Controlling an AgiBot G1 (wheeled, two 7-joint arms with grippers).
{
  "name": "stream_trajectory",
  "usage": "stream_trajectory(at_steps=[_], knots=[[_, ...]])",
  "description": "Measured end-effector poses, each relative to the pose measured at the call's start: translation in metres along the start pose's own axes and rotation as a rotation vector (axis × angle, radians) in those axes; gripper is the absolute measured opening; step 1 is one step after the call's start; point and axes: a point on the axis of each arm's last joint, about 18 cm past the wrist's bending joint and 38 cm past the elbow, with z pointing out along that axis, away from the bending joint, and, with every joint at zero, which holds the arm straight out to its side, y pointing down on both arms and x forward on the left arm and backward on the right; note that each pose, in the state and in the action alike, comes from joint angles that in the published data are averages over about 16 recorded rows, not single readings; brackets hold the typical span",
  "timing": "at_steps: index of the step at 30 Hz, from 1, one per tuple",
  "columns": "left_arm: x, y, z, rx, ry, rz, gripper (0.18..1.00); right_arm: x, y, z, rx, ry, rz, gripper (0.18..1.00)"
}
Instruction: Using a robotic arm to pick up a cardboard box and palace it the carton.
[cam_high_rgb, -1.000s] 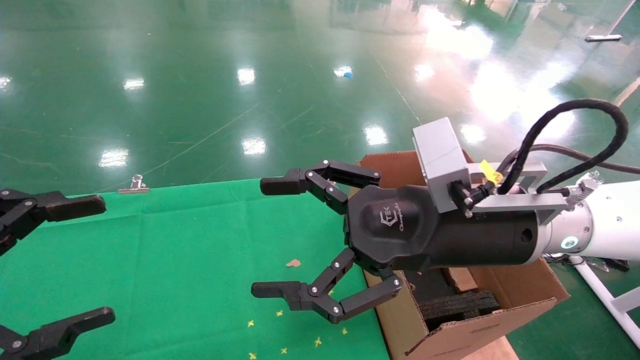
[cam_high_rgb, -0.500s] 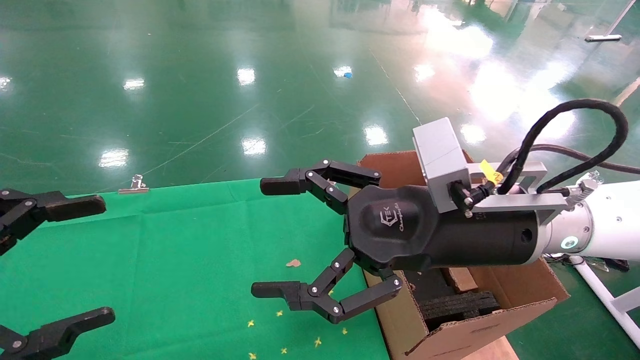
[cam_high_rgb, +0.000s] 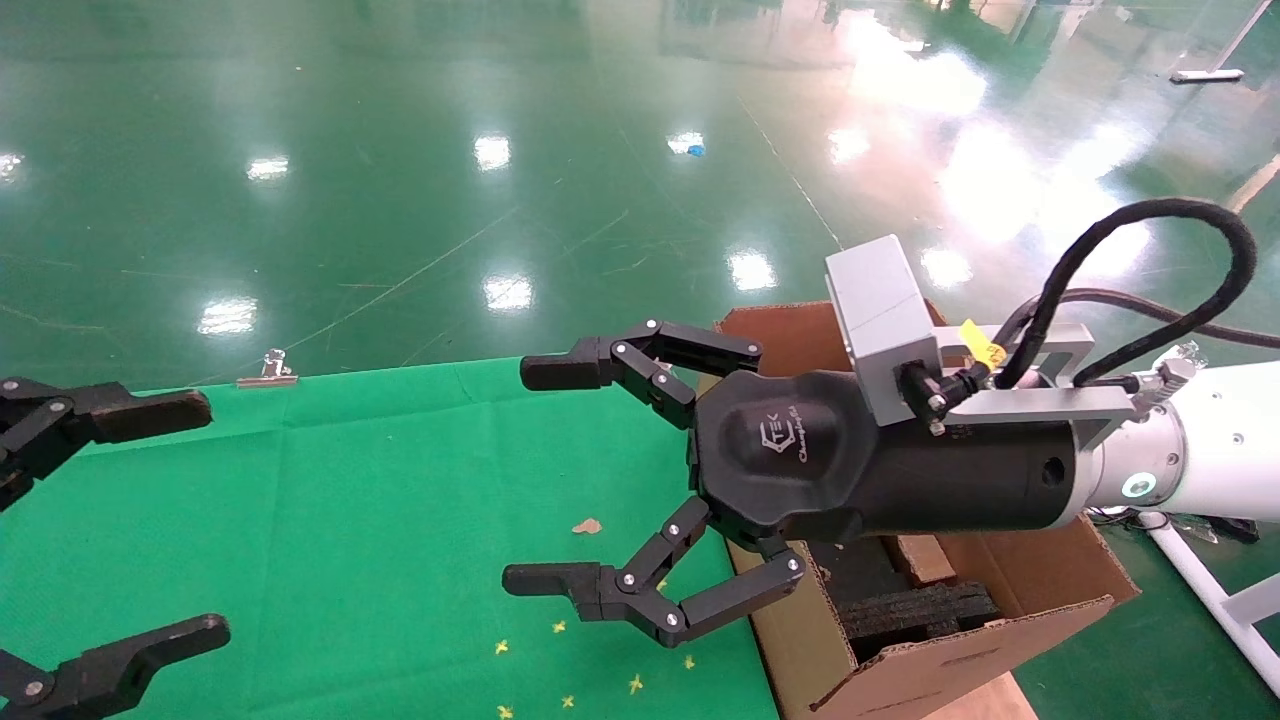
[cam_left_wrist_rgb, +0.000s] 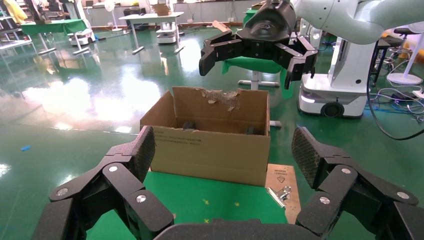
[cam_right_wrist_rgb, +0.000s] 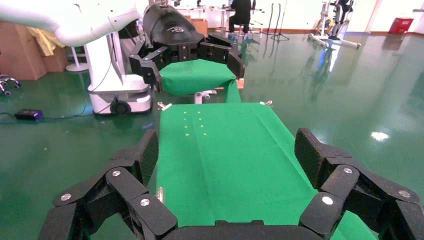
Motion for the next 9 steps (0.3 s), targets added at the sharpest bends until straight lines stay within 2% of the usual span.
stream_trajectory(at_steps=[9], knots=[[0.0, 0.0, 0.0, 0.0, 0.0, 0.0, 1.001, 0.0, 0.0, 0.0, 0.0, 0.0, 0.0, 1.0]])
